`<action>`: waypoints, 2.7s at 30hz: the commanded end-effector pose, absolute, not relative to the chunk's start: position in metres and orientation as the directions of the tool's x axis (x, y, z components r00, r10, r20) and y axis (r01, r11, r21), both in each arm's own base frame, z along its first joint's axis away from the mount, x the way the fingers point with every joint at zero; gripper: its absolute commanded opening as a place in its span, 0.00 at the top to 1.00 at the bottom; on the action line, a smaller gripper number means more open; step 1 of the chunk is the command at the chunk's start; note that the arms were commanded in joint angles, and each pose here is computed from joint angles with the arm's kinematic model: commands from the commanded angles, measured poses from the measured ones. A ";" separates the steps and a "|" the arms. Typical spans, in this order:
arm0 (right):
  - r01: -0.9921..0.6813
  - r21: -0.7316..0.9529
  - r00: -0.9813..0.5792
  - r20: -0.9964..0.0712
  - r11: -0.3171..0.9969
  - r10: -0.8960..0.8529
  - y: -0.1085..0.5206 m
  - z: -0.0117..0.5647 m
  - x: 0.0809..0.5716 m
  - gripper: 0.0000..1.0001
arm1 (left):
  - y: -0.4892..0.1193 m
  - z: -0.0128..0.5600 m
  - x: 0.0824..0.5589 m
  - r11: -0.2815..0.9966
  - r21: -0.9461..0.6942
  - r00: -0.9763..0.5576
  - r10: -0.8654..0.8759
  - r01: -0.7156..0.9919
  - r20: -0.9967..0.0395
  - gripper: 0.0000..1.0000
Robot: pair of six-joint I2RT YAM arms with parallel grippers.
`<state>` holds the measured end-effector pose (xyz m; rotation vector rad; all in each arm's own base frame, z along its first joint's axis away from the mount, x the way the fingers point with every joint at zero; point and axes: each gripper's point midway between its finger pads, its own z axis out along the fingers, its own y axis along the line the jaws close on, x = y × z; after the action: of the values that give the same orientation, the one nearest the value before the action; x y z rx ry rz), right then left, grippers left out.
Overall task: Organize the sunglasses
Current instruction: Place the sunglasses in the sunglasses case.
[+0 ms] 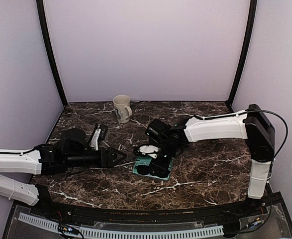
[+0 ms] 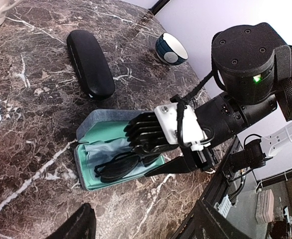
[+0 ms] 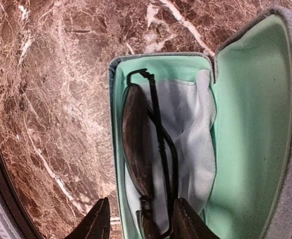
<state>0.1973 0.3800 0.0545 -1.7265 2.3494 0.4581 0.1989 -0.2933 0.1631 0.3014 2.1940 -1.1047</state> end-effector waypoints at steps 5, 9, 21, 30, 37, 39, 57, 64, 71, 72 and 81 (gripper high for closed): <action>-0.954 0.076 -0.297 -0.364 0.289 -0.883 0.387 0.075 0.202 0.55 | -0.295 0.163 0.198 0.599 -0.645 -0.760 -0.091 0.475 -0.643 0.31; -0.953 0.063 -0.298 -0.369 0.296 -0.881 0.387 0.078 0.202 0.55 | -0.297 0.163 0.198 0.594 -0.648 -0.761 -0.089 0.477 -0.642 0.31; -0.947 0.036 -0.307 -0.386 0.318 -0.870 0.389 0.089 0.200 0.46 | -0.301 0.156 0.200 0.598 -0.643 -0.767 -0.072 0.478 -0.637 0.31; -0.940 -0.006 -0.313 -0.384 0.342 -0.868 0.390 0.085 0.194 0.40 | -0.300 0.153 0.200 0.603 -0.639 -0.767 -0.069 0.477 -0.638 0.31; -0.929 -0.045 -0.329 -0.361 0.369 -0.873 0.386 0.074 0.191 0.26 | -0.297 0.152 0.200 0.613 -0.632 -0.764 -0.070 0.474 -0.642 0.31; -0.925 -0.061 -0.332 -0.354 0.376 -0.874 0.384 0.072 0.191 0.24 | -0.296 0.152 0.200 0.616 -0.629 -0.762 -0.072 0.474 -0.644 0.31; -0.899 -0.128 -0.343 -0.391 0.420 -0.854 0.389 0.088 0.193 0.18 | -0.294 0.148 0.199 0.621 -0.629 -0.764 -0.073 0.468 -0.641 0.31; -0.888 -0.134 -0.363 -0.379 0.439 -0.851 0.386 0.080 0.193 0.17 | -0.293 0.148 0.199 0.621 -0.628 -0.762 -0.075 0.469 -0.643 0.31; -0.864 -0.189 -0.371 -0.387 0.467 -0.844 0.380 0.078 0.195 0.11 | -0.294 0.147 0.200 0.620 -0.629 -0.764 -0.072 0.469 -0.641 0.31; -0.859 -0.200 -0.373 -0.388 0.471 -0.843 0.379 0.078 0.195 0.10 | -0.295 0.147 0.200 0.620 -0.629 -0.764 -0.072 0.470 -0.641 0.31; -0.820 -0.294 -0.355 -0.412 0.492 -0.839 0.375 0.079 0.197 0.04 | -0.298 0.146 0.200 0.615 -0.633 -0.768 -0.067 0.471 -0.636 0.31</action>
<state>0.1926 0.3719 0.0608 -1.4431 2.2905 -0.0353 0.1981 -0.2973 0.1455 0.3126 2.2279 -1.1042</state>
